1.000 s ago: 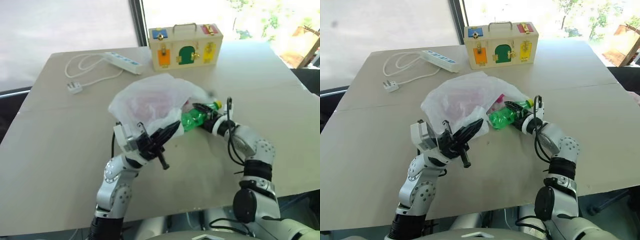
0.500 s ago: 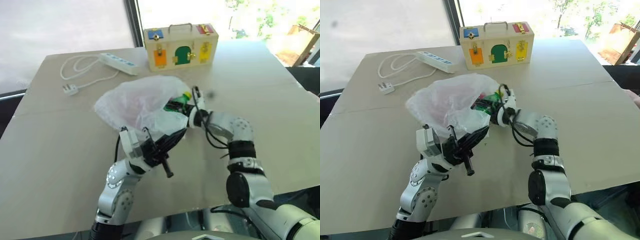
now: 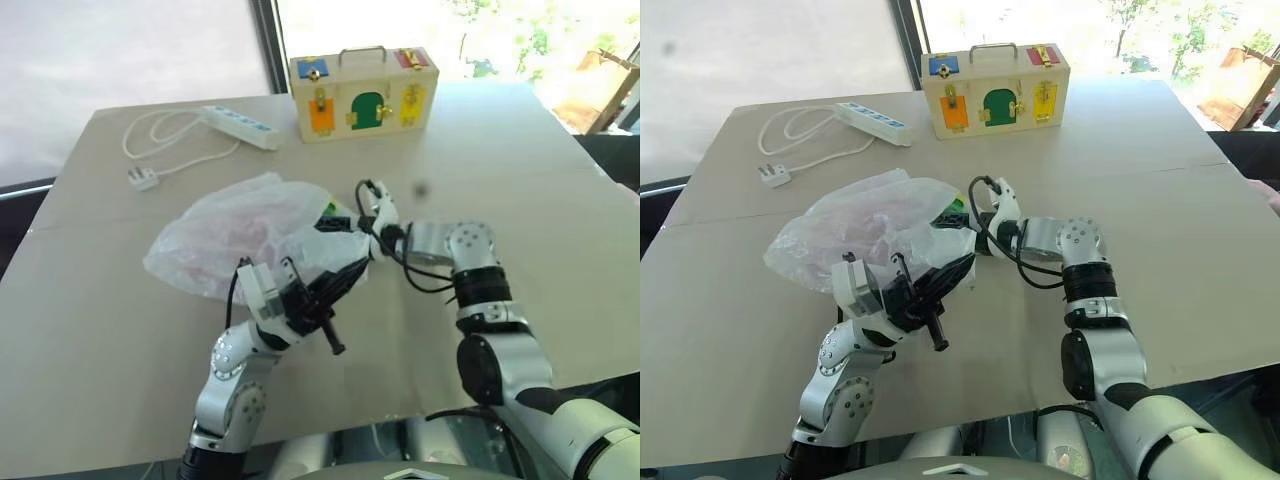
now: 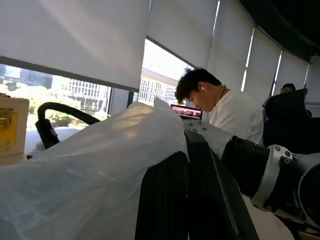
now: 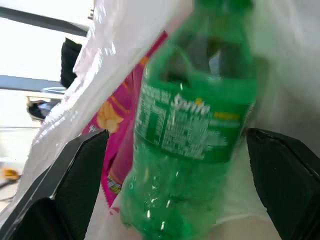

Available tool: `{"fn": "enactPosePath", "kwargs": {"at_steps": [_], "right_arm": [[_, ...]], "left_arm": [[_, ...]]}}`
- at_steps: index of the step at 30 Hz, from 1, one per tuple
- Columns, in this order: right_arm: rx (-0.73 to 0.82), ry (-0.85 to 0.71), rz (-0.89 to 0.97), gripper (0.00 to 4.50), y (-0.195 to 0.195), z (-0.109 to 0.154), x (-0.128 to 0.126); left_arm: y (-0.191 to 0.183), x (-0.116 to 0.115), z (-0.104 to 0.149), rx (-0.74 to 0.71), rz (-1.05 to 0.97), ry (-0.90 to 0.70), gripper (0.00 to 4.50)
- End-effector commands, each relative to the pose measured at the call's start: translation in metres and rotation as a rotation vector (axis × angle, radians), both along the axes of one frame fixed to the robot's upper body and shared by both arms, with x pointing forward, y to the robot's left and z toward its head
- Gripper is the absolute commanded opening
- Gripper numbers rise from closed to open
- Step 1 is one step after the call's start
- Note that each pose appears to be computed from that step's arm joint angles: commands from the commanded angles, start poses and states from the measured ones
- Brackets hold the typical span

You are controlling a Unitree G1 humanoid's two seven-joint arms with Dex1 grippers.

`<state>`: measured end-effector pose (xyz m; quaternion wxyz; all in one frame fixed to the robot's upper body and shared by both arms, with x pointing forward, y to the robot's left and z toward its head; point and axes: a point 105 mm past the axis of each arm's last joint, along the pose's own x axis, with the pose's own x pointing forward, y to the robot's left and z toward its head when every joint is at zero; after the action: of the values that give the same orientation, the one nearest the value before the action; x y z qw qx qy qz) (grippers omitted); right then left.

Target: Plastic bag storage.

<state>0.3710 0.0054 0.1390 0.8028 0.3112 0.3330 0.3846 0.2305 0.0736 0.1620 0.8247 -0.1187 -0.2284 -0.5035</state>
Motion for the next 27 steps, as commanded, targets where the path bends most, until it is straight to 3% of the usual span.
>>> {"fn": "enactPosePath", "kwargs": {"at_steps": [1, 8, 14, 17, 20, 22, 23, 25, 27], "right_arm": [[-0.106, -0.263, -0.002, 4.47, -0.027, 0.019, 0.009], [-0.263, -0.705, 0.101, 4.47, -0.075, 0.040, 0.000], [-0.088, -0.708, 0.167, 4.47, -0.089, 0.058, -0.028], [-0.247, -0.782, 0.130, 4.47, -0.095, 0.043, -0.023], [-0.059, -0.753, 0.216, 4.47, -0.083, 0.055, -0.048], [0.085, -0.758, 0.099, 4.47, -0.088, 0.079, -0.039], [0.071, -0.773, 0.006, 4.47, -0.096, 0.084, -0.027], [-0.092, -0.787, -0.157, 4.47, -0.120, 0.076, 0.000], [-0.229, -0.822, -0.219, 4.47, -0.143, 0.069, 0.012]], "left_arm": [[0.007, -0.002, 0.000, 0.005, 0.024, -0.018, 0.00], [0.015, -0.005, -0.010, 0.042, 0.043, 0.018, 0.00], [0.018, -0.006, -0.014, 0.057, 0.042, 0.031, 0.00], [0.018, -0.005, -0.013, 0.059, 0.040, 0.029, 0.00], [0.017, -0.003, -0.012, 0.061, 0.033, 0.028, 0.00], [0.016, -0.003, -0.012, 0.062, 0.028, 0.027, 0.00], [0.016, -0.002, -0.011, 0.063, 0.027, 0.026, 0.00], [0.016, -0.002, -0.011, 0.063, 0.028, 0.024, 0.00], [0.016, -0.002, -0.010, 0.064, 0.029, 0.025, 0.00]]}}
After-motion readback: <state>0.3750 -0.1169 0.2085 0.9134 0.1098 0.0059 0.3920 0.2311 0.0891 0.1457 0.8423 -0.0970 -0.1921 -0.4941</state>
